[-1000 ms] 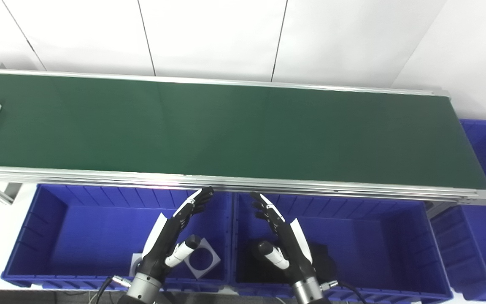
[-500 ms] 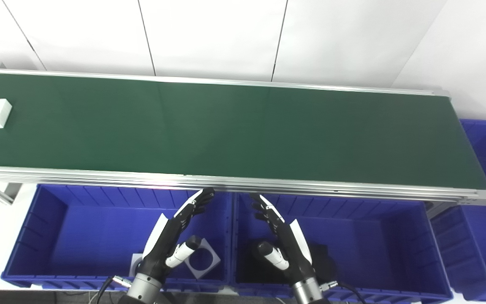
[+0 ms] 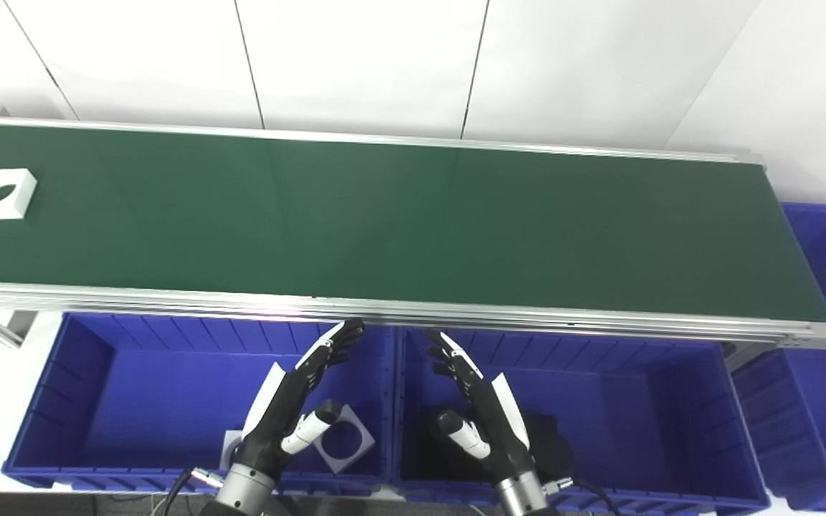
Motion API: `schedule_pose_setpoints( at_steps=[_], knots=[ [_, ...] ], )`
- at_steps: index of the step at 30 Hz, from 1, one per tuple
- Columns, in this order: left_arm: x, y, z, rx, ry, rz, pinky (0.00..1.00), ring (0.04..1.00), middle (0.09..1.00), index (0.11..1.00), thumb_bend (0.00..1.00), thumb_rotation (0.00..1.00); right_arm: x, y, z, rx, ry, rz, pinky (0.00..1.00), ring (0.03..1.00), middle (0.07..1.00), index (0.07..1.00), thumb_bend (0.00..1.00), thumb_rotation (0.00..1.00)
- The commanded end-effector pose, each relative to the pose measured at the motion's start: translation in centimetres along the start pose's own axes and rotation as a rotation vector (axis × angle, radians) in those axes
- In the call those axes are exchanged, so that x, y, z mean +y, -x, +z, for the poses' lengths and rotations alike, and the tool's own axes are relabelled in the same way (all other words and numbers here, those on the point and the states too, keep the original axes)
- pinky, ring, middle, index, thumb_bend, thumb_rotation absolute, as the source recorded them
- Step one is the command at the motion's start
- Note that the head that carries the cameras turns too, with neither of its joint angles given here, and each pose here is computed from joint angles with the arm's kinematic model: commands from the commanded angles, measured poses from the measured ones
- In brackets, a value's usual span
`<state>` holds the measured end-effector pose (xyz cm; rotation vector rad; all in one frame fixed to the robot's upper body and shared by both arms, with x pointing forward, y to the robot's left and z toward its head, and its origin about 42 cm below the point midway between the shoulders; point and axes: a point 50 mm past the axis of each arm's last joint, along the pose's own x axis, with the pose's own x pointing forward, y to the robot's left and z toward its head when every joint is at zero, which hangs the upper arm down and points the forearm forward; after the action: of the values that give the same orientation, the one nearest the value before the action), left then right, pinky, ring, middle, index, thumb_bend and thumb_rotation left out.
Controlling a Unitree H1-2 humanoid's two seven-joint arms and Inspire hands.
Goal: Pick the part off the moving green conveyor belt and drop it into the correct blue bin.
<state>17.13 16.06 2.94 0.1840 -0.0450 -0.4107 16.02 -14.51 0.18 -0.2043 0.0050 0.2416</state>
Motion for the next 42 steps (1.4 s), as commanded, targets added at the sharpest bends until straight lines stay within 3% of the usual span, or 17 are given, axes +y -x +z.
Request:
schedule_pose_setpoints(
  at_steps=[1, 42],
  knots=[
    [0.24, -0.45, 0.70, -0.058, 0.007, 0.006, 0.87, 0.897, 0.897, 0.897, 0.83, 1.00, 0.12, -0.72, 1.13, -0.077, -0.026, -0.011, 0.82, 0.882, 0.925, 0.900, 0.96, 0.99],
    [0.37, -0.34, 0.68, -0.044, 0.021, -0.002, 0.88, 0.904, 0.901, 0.902, 0.88, 1.00, 0.36, -0.86, 1.12, -0.073, -0.042, -0.006, 0.81, 0.873, 0.925, 0.894, 0.92, 0.95]
  ],
)
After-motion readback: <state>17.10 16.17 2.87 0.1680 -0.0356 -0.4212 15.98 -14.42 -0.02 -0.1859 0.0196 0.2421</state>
